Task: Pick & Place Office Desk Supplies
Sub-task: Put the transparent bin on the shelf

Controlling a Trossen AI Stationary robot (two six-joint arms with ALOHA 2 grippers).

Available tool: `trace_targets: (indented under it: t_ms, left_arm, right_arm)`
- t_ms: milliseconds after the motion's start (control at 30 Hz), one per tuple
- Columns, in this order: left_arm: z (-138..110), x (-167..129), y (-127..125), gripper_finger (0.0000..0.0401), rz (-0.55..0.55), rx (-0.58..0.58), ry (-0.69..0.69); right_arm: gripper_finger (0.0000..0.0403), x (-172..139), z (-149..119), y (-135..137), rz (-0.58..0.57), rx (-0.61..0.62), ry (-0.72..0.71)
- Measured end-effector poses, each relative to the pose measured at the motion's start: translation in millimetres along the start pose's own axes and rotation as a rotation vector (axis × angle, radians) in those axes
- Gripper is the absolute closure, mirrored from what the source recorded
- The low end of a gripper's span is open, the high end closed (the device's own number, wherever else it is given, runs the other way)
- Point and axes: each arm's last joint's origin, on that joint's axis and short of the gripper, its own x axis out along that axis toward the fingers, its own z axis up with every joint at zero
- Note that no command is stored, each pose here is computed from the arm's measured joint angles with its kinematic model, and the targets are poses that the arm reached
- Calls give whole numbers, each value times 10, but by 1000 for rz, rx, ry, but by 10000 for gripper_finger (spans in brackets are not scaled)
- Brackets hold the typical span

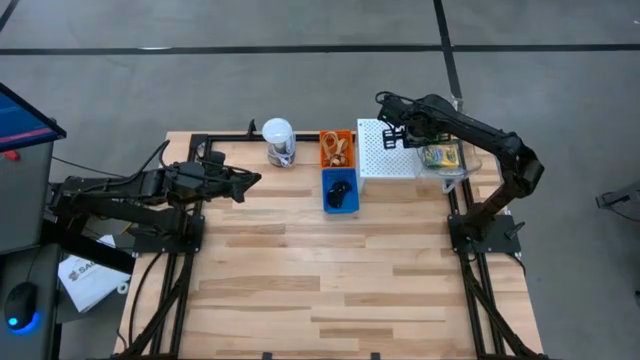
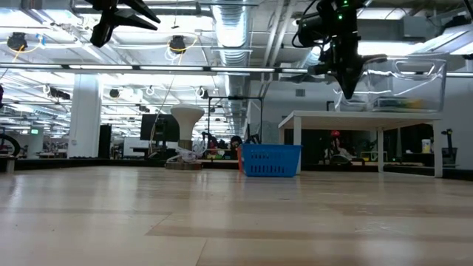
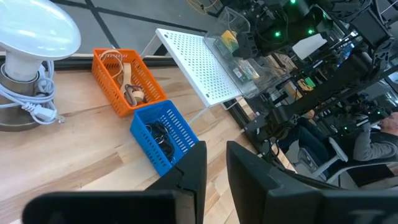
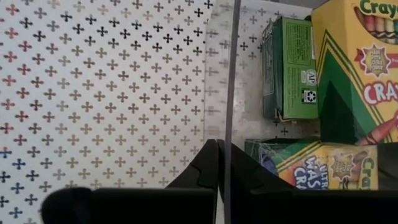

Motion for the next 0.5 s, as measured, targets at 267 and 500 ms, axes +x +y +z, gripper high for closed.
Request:
trace_targets:
  t_ms: [267, 500]
  left_arm:
    - [0, 0, 0, 348, 0, 0, 0]
    - [0, 0, 0, 348, 0, 0, 0]
  right_arm:
    - [403, 3, 27, 20, 24, 30, -18]
    - [403, 25, 59, -8, 25, 53, -10]
